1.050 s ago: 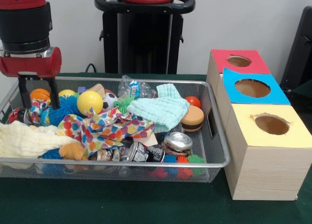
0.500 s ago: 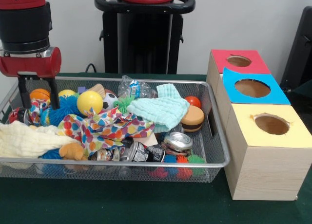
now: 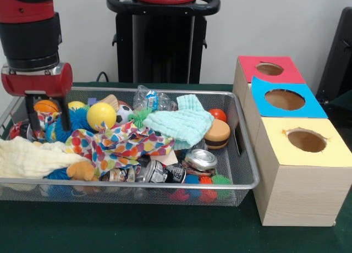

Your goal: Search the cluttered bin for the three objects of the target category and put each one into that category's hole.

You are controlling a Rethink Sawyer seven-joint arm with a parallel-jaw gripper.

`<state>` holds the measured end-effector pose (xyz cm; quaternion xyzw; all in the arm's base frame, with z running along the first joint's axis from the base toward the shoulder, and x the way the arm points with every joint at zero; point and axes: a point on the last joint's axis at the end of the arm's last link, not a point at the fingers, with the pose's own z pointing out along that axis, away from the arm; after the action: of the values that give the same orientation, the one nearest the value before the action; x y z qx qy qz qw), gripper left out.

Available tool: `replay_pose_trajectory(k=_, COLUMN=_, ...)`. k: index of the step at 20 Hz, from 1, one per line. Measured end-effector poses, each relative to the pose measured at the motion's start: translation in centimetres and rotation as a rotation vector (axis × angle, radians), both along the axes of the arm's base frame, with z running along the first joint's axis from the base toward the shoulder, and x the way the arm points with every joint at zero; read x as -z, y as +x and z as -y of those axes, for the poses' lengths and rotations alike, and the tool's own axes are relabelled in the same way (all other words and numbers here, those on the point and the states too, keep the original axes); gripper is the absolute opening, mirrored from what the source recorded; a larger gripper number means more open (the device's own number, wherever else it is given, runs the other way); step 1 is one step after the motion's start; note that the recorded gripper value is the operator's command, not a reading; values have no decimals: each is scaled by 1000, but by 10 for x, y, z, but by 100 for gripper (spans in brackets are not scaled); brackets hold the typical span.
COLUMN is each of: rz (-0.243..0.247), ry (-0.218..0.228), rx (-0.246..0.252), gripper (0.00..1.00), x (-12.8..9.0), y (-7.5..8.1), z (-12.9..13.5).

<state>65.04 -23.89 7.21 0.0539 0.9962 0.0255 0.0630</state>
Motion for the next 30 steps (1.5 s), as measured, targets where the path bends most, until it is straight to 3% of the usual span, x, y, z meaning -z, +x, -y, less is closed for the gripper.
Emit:
replay_pose_trajectory(k=5, rz=-13, ry=20, rx=-1, gripper=100, x=23, y=-5, z=-8)
replay_pose_trajectory(k=12, rz=-34, ry=37, rx=-10, gripper=100, x=38, y=-9, z=-17)
replay_pose_trajectory(k=30, rz=-27, ry=23, rx=-34, gripper=100, x=32, y=-4, z=-25)
